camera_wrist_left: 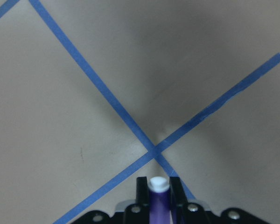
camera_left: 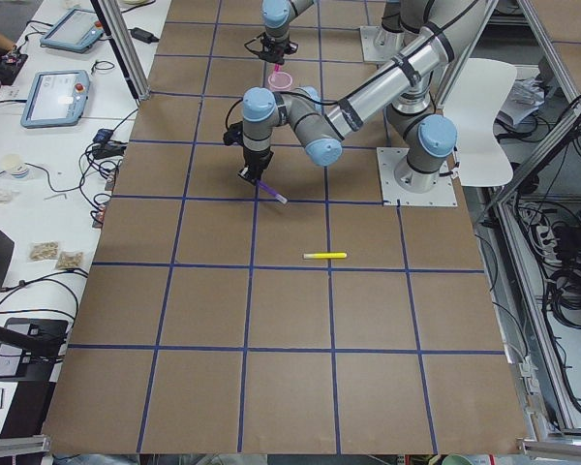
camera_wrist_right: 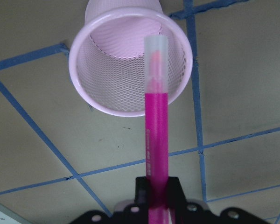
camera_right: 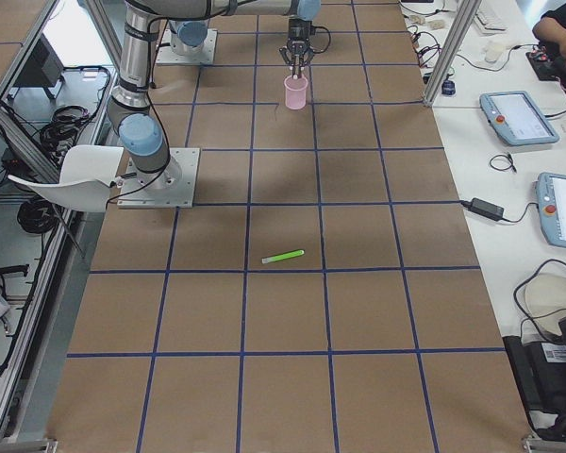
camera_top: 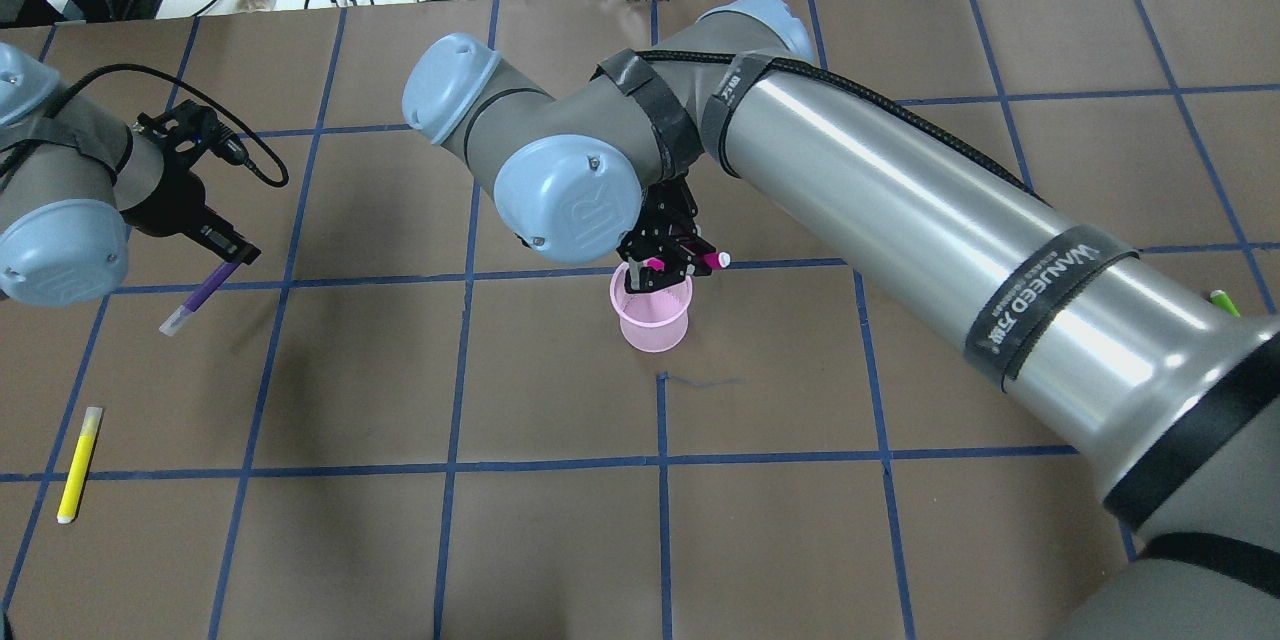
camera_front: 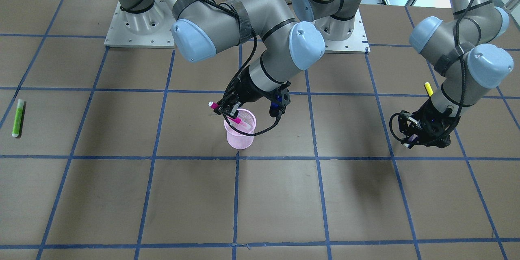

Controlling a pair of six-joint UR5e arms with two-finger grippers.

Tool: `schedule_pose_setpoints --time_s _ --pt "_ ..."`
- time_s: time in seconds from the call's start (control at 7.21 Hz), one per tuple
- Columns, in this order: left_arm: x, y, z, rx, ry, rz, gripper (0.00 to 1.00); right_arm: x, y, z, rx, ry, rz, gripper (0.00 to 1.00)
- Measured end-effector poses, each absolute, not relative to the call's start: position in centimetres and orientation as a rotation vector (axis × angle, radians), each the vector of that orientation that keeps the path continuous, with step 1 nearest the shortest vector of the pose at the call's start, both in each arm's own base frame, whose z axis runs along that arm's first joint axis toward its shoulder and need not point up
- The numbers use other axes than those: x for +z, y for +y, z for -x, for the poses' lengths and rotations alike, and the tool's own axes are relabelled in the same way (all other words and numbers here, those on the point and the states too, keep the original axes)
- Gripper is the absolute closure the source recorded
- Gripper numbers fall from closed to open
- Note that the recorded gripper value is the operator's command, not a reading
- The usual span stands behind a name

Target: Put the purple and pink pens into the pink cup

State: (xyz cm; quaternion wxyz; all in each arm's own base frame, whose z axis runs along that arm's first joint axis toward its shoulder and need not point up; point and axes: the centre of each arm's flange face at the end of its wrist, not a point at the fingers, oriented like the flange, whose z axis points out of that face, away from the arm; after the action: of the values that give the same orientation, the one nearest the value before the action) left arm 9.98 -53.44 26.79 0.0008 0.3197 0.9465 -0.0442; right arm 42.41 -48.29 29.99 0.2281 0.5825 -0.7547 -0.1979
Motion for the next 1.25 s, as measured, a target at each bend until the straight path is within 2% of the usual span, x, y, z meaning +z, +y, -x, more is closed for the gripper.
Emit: schedule_pose_setpoints --time_s 0.14,0.28,0.42,0.55,0.69,0.83,1.25 --pt "26.7 -53.5 -9.9 -0.139 2.979 -1.006 1.0 29.5 -48.0 -42.5 -0.575 -2.066 -1.611 0.96" --pt "26.5 -53.5 -9.9 -0.138 2.983 -1.006 1.0 29.1 -47.8 -42.6 -0.598 -2.056 -1.617 0.87" --pt "26.5 -53.5 -9.9 -0.137 2.985 -1.006 1.0 28.7 -47.7 -42.8 -0.613 -2.05 -1.621 0.65" --pt "26.5 -53.5 -9.9 -0.137 2.986 -1.006 1.0 28.2 -47.7 -43.0 -0.626 -2.047 -1.626 0.26" --pt "26.7 -53.6 -9.6 -0.163 3.002 -1.007 1.0 27.8 -47.6 -43.2 -0.634 -2.046 -1.63 0.09" --pt "27.2 -53.6 -8.9 -0.213 3.028 -1.01 1.0 27.6 -47.6 -43.3 -0.634 -2.046 -1.634 0.0" --pt "29.0 -53.6 -7.2 -0.333 3.064 -1.022 1.0 31.0 -48.8 -41.9 -0.558 -2.105 -1.604 0.0"
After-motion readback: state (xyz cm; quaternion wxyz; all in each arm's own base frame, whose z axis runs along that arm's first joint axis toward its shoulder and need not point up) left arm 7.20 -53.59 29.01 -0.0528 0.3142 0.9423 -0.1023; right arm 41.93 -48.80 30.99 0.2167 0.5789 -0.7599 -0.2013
